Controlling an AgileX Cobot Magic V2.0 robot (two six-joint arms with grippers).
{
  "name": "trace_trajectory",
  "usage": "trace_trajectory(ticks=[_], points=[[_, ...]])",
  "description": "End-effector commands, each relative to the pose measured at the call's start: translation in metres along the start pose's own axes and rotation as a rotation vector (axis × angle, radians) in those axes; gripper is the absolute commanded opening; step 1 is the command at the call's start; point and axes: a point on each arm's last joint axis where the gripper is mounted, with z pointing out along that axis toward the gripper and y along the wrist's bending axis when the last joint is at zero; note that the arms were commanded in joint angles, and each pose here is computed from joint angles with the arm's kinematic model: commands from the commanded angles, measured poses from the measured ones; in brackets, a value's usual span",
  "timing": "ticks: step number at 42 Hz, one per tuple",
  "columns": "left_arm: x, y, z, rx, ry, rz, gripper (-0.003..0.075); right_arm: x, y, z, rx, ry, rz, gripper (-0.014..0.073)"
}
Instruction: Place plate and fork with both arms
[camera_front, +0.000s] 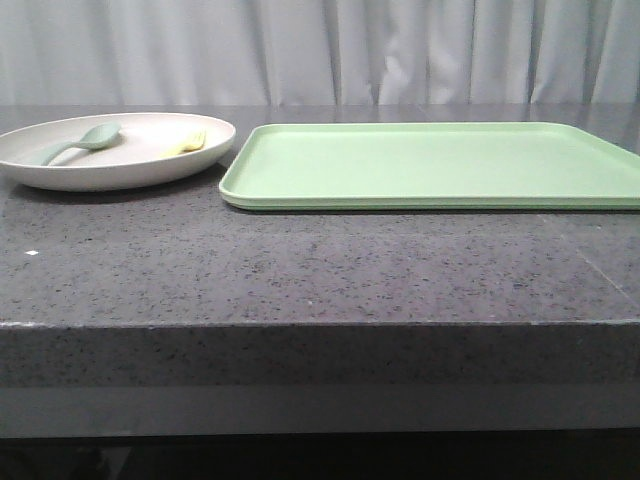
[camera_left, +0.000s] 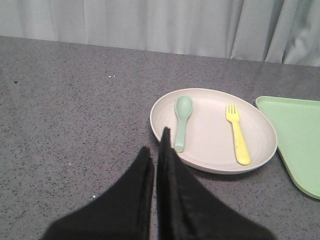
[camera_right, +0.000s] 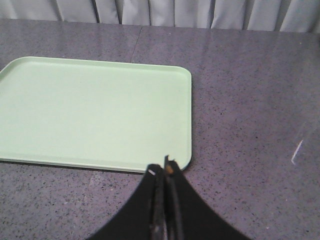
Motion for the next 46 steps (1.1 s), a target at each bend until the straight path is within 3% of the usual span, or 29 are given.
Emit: trace_trajectory(ticks=[1,6,9,36,46], points=[[-0.0173,-0.0007,-0.0024,0.000,-0.100,0.011,0.0213,-0.0154,-0.0005,-0.0020,0.009,-0.095,-0.015,0.0217],[-0.0174,0.0003,-0.0024,-0.013,-0.101,0.034,0.0491,-0.0155,-0.0006,-0.0020,0.010,-0.096,-0.017,0.0472],[-0.0174,0.0003,-0.0024,-0.013,-0.101,0.034,0.0566,-0.0155,-0.0006,-0.0020,0.010,-0.096,-0.017,0.0551],[-0.0200,0.0000,-0.0027,-0.010,-0.129,0.035,0.0512,-0.0155,-0.0006,-0.0020,0.010,-0.096,-0.017,0.0562],[-0.0169,0.0007,0.0006,-0.021,-0.048,0.037,0.0584,-0.0154,-0.0006,-0.0020,0.010,-0.095,-0.017,0.0562]])
